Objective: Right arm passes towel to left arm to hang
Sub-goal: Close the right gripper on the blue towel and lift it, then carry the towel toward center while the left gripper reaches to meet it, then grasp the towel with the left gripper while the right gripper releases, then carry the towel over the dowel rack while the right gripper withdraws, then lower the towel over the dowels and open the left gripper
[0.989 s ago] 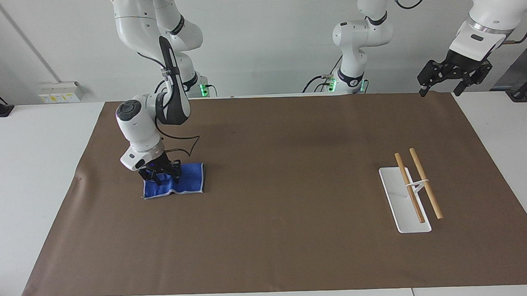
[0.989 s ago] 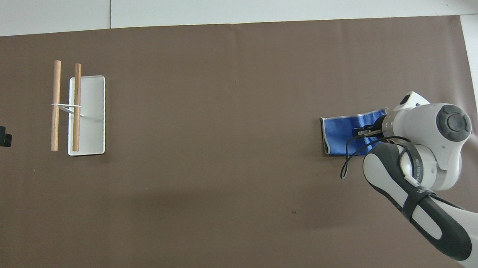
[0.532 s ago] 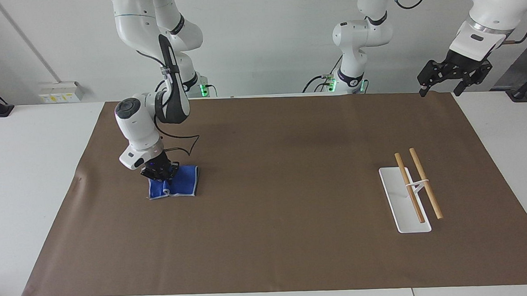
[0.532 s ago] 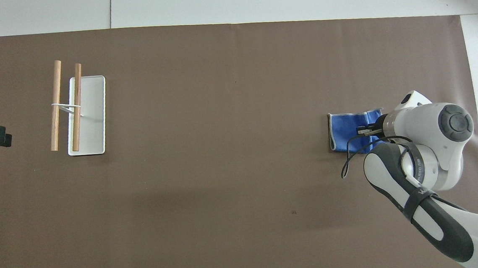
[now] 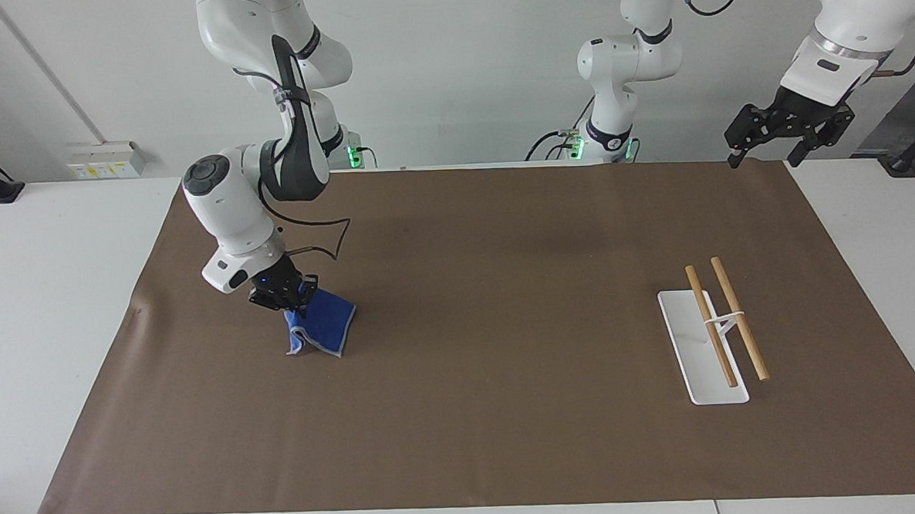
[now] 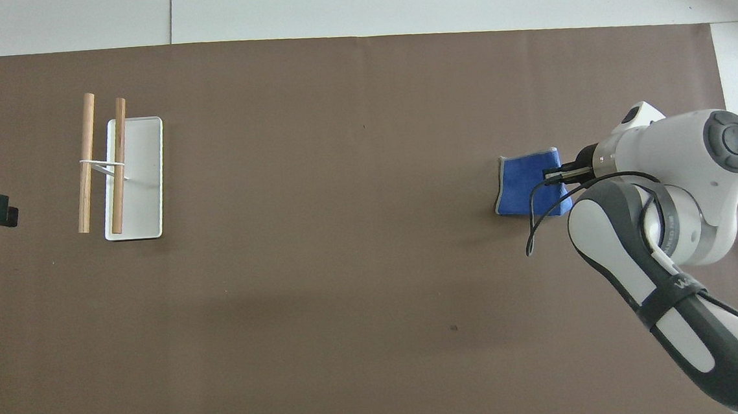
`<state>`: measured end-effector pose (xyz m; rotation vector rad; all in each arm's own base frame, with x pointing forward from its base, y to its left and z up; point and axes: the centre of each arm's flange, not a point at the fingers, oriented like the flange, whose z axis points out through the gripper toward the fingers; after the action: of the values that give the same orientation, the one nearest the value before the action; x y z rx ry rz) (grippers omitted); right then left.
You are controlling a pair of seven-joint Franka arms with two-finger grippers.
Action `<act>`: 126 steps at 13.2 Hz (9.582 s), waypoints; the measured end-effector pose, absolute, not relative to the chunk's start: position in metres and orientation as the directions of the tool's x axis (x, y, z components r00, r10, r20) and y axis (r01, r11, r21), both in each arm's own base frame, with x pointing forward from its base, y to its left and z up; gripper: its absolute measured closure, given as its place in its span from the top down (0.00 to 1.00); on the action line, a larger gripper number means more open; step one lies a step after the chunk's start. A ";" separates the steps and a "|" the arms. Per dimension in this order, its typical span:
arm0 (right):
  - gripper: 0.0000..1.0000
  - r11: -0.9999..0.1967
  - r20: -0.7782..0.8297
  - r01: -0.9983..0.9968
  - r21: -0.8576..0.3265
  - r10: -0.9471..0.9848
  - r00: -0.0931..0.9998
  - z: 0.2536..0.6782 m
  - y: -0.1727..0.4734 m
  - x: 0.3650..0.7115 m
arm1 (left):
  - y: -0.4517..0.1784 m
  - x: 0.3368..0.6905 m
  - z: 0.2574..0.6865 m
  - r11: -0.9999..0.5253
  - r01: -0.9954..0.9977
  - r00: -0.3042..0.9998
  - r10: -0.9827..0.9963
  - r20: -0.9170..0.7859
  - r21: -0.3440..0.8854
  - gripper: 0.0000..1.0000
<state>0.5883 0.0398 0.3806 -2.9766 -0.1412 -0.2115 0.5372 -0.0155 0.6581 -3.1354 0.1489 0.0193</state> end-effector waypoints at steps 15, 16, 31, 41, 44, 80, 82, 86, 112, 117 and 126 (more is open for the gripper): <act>0.04 -0.524 0.030 -0.083 -0.847 -0.203 0.979 0.512 0.193 0.582 | -0.076 0.526 0.614 -0.869 0.355 0.932 0.359 -0.052 0.345 1.00; 0.04 -0.491 0.007 -0.093 -0.866 -0.198 0.980 0.513 0.203 0.579 | -0.086 0.522 0.609 -0.836 0.401 0.911 0.406 -0.071 0.374 1.00; 0.04 -0.192 -0.190 -0.232 -0.954 -0.212 0.959 0.514 0.266 0.556 | -0.235 0.462 0.580 -0.090 0.884 0.314 0.841 -0.441 0.458 1.00; 0.04 -0.192 -0.190 -0.232 -0.954 -0.213 0.958 0.514 0.266 0.556 | -0.268 0.470 0.548 0.140 0.888 0.126 0.842 -0.524 0.439 0.93; 0.04 -0.192 -0.190 -0.232 -0.954 -0.213 0.958 0.514 0.265 0.556 | -0.270 0.481 0.554 0.145 0.874 0.140 0.838 -0.527 0.463 0.74; 1.00 -0.961 0.269 0.079 -0.264 0.005 0.963 0.478 0.169 0.591 | -0.240 0.509 0.560 -0.034 0.798 0.326 0.865 -0.382 0.602 0.02; 1.00 -0.988 0.208 0.076 -0.135 0.047 0.977 0.476 0.130 0.594 | -0.230 0.514 0.559 -0.040 0.791 0.328 0.870 -0.368 0.610 0.02; 1.00 -0.998 0.118 -0.003 -0.062 -0.010 0.993 0.528 0.061 0.595 | -0.171 0.535 0.548 -0.083 0.765 0.332 0.901 -0.281 0.639 0.02; 1.00 -0.988 -0.004 -0.145 -0.045 -0.145 0.989 0.642 -0.043 0.528 | 0.098 0.579 0.454 0.377 0.638 -0.259 0.926 -0.274 0.671 0.02; 1.00 -0.990 0.029 -0.135 -0.029 -0.136 0.990 0.662 -0.040 0.517 | 0.096 0.564 0.420 0.383 0.684 -0.278 0.924 -0.264 0.621 0.02; 1.00 -0.997 0.013 -0.078 -0.011 -0.078 0.997 0.654 -0.032 0.519 | 0.096 0.545 0.385 0.472 0.697 -0.366 0.881 -0.299 0.539 0.03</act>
<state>0.5188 -0.0320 0.6539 -3.1291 0.1229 -0.0213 0.5452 0.0958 0.3845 -1.8868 -3.1367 -0.6309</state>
